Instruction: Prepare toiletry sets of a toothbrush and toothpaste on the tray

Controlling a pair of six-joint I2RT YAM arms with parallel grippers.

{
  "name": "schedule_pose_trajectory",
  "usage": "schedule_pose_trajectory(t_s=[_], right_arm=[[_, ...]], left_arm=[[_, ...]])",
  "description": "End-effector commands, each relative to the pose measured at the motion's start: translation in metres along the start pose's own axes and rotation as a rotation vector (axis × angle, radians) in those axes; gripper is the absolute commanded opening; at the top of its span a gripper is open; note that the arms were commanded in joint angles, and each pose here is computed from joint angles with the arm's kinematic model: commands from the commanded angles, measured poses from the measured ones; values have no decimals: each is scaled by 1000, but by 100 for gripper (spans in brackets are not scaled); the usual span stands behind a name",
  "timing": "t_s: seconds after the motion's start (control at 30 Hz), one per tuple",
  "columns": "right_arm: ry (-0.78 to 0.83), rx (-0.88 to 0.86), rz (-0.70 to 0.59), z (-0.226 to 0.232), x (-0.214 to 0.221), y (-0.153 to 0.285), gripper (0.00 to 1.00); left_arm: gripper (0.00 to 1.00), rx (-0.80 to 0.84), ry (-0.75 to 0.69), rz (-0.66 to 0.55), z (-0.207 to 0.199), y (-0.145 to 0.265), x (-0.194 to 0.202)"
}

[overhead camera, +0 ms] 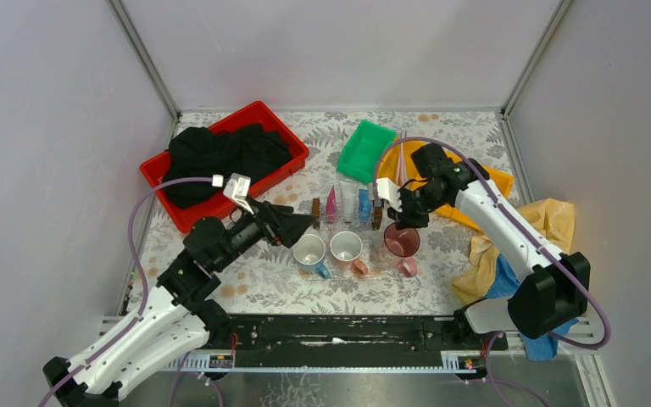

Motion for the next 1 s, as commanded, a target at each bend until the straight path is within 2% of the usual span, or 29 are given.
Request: schedule_pose_trajectory(t_s=[0.0, 0.97], right_arm=[[56, 49, -12, -11, -16, -3, 0], [-44, -17, 106, -23, -27, -50, 0]], left_arm=[[100, 36, -13, -40, -16, 0, -16], [100, 31, -10, -58, -13, 11, -15]])
Point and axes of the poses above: each gripper's point midway between its finger pads, its own y axis back along the fingers, its own z axis along the line the jaws close on, x = y × z, the point moved 3 cm from there along y, back along the fingers, and after that the axes turned 14 degrees about y, right-handed, at the moved point
